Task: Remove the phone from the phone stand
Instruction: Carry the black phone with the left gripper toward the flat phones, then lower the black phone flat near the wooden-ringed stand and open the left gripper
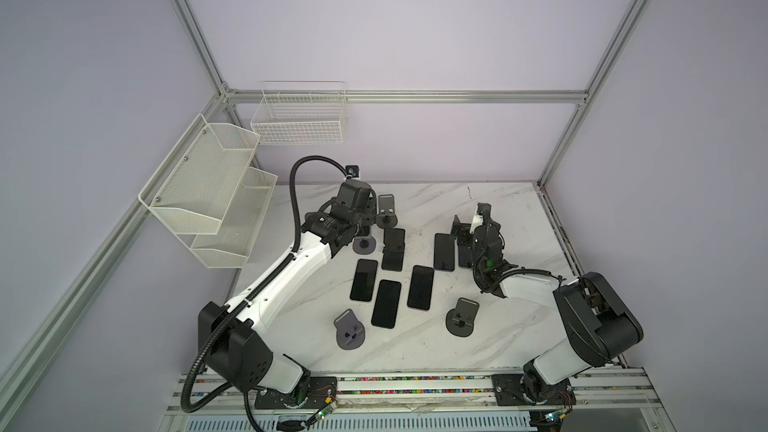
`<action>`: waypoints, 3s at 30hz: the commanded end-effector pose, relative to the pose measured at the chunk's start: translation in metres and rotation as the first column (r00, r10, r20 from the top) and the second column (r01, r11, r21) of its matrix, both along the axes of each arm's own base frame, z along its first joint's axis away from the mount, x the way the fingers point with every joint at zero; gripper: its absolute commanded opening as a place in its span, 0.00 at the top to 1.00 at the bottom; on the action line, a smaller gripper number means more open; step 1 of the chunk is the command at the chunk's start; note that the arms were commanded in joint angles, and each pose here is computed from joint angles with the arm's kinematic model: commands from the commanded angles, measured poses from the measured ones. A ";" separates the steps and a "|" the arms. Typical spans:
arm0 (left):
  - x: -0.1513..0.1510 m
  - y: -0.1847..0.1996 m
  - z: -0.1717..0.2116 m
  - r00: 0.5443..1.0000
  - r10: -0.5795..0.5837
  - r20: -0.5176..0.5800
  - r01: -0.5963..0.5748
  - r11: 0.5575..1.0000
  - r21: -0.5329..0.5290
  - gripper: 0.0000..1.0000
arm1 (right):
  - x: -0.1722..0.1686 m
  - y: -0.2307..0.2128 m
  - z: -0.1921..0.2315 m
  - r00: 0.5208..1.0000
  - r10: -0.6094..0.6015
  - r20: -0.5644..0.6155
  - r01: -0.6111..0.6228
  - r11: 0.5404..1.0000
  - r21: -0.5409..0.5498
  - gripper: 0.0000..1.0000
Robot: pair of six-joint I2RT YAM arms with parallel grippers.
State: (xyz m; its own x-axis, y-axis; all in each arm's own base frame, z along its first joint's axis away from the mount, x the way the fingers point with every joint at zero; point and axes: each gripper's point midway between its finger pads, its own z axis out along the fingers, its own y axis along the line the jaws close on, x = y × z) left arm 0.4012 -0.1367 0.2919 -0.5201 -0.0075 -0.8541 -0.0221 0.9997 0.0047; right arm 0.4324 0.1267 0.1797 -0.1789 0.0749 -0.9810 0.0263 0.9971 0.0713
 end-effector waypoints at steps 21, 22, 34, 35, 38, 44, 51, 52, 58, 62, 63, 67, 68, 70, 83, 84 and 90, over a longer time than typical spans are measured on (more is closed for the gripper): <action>-0.048 0.080 -0.137 0.931 0.145 -0.336 -0.083 0.978 0.190 0.34 | 0.000 0.002 0.008 1.000 -0.008 0.025 0.008 1.000 -0.013 0.03; -0.046 0.080 -0.148 0.919 0.145 -0.367 -0.073 0.976 0.204 0.34 | 0.000 0.002 0.008 1.000 -0.007 0.026 0.007 1.000 -0.013 0.03; -0.037 0.082 -0.204 0.835 0.101 -0.541 0.023 0.976 0.218 0.30 | 0.006 0.006 0.003 1.000 -0.007 0.004 0.007 1.000 -0.025 0.03; -0.036 0.081 -0.208 0.829 0.078 -0.554 0.056 0.974 0.221 0.30 | 0.005 0.005 0.004 1.000 -0.007 0.006 0.007 1.000 -0.023 0.03; -0.032 0.080 -0.221 0.807 0.056 -0.587 0.092 0.971 0.219 0.30 | 0.004 0.005 0.004 1.000 -0.007 0.010 0.007 1.000 -0.022 0.03; -0.031 0.084 -0.247 0.756 0.040 -0.653 0.082 0.984 0.155 0.31 | 0.003 0.004 0.005 1.000 -0.008 0.014 0.008 1.000 -0.020 0.03; -0.035 0.083 -0.261 0.723 0.024 -0.690 0.094 0.987 0.133 0.29 | 0.003 0.004 0.007 1.000 -0.008 0.019 0.008 1.000 -0.018 0.03; -0.036 0.082 -0.265 0.716 0.023 -0.698 0.097 0.986 0.132 0.28 | 0.004 0.004 0.006 1.000 -0.007 0.014 0.008 1.000 -0.021 0.03; -0.042 0.072 -0.277 0.679 -0.039 -0.733 0.131 0.989 0.068 0.27 | 0.003 0.004 0.005 1.000 -0.009 0.012 0.009 1.000 -0.019 0.03; -0.046 0.067 -0.281 0.662 -0.081 -0.745 0.140 0.990 0.017 0.26 | 0.005 0.005 0.003 1.000 -0.011 0.002 0.011 1.000 -0.023 0.03; -0.048 0.067 -0.284 0.656 -0.085 -0.750 0.147 0.989 0.016 0.26 | 0.004 0.004 0.003 1.000 -0.011 0.006 0.011 1.000 -0.021 0.03; -0.053 0.073 -0.293 0.624 -0.074 -0.778 0.132 0.991 0.011 0.25 | 0.005 0.005 0.004 1.000 -0.008 0.008 0.008 1.000 -0.021 0.03; -0.055 0.074 -0.295 0.617 -0.077 -0.783 0.129 0.992 0.004 0.25 | 0.005 0.005 0.004 1.000 -0.009 0.006 0.009 1.000 -0.023 0.03; -0.059 0.074 -0.300 0.603 -0.083 -0.793 0.130 0.991 -0.005 0.24 | 0.003 0.004 0.005 1.000 -0.010 0.010 0.010 1.000 -0.020 0.03; -0.061 0.080 -0.300 0.592 -0.070 -0.803 0.119 0.993 0.001 0.24 | 0.005 0.005 0.004 1.000 -0.010 0.006 0.010 1.000 -0.022 0.03; -0.062 0.080 -0.300 0.589 -0.073 -0.805 0.124 0.992 0.001 0.24 | 0.004 0.005 0.005 1.000 -0.009 0.009 0.010 1.000 -0.019 0.03; -0.063 0.078 -0.298 0.584 -0.086 -0.807 0.131 0.991 -0.011 0.23 | 0.006 0.005 0.003 1.000 -0.008 0.001 0.008 1.000 -0.025 0.03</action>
